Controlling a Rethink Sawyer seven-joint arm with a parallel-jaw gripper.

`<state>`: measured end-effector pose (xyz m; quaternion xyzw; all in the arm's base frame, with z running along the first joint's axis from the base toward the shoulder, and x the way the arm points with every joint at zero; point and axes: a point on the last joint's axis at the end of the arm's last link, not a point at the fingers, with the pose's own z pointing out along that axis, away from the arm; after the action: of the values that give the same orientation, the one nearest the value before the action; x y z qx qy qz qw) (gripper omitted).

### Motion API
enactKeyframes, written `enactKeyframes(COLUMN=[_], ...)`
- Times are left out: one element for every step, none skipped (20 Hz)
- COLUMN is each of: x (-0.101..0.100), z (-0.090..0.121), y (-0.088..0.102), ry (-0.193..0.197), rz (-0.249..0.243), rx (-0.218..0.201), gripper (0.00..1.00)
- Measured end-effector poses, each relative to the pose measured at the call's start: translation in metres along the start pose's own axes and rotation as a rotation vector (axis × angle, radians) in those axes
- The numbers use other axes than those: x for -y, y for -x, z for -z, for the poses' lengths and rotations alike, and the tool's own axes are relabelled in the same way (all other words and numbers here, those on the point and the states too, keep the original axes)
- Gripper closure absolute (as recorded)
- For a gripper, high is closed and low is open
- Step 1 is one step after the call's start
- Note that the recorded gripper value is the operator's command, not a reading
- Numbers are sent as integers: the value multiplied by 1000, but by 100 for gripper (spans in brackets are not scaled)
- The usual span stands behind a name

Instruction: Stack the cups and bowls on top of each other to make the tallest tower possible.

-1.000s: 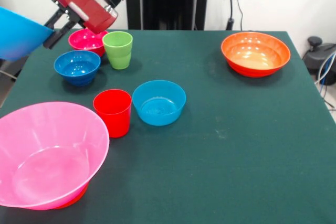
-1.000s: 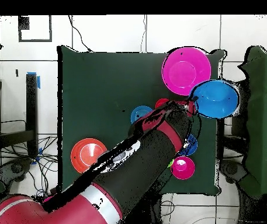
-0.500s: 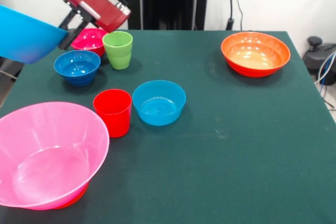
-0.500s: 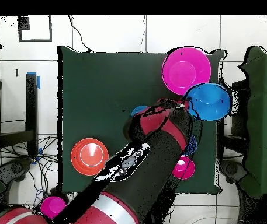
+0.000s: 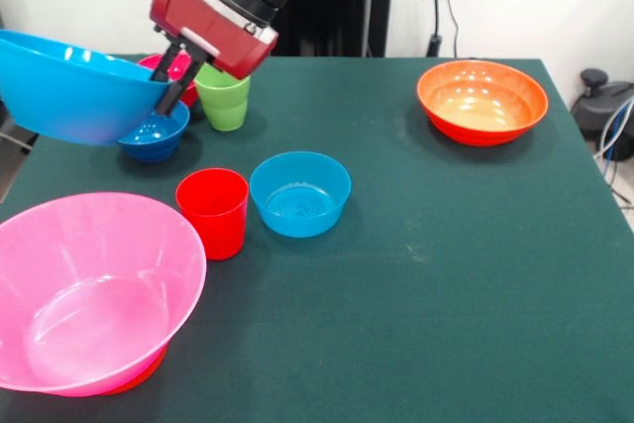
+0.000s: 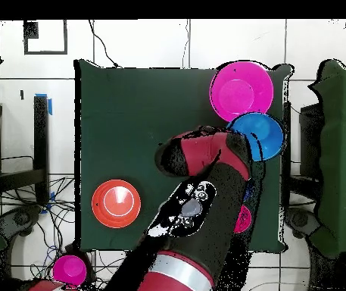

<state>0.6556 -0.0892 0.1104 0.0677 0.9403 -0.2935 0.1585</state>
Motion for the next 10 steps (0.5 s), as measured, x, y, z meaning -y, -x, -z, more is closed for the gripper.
enactKeyframes(x=[-3,-4,-5,-5,-7,-8,-9,-11,-12,-13], z=[1,1,1,1,1,1,2,2,3,3], y=[2,3,5,6,10,13,19,26,31,34], ry=[16,19,24,25,29,31,33,37,39,41], rz=[-21,-27,-35,-38,-47,-51,-58,-67,-71,-74], rx=[-34,-45,-62,-69,-92,-103,-121,-138,-146,-151], gripper=[100,100,100,100,100,100,100,100,100,100])
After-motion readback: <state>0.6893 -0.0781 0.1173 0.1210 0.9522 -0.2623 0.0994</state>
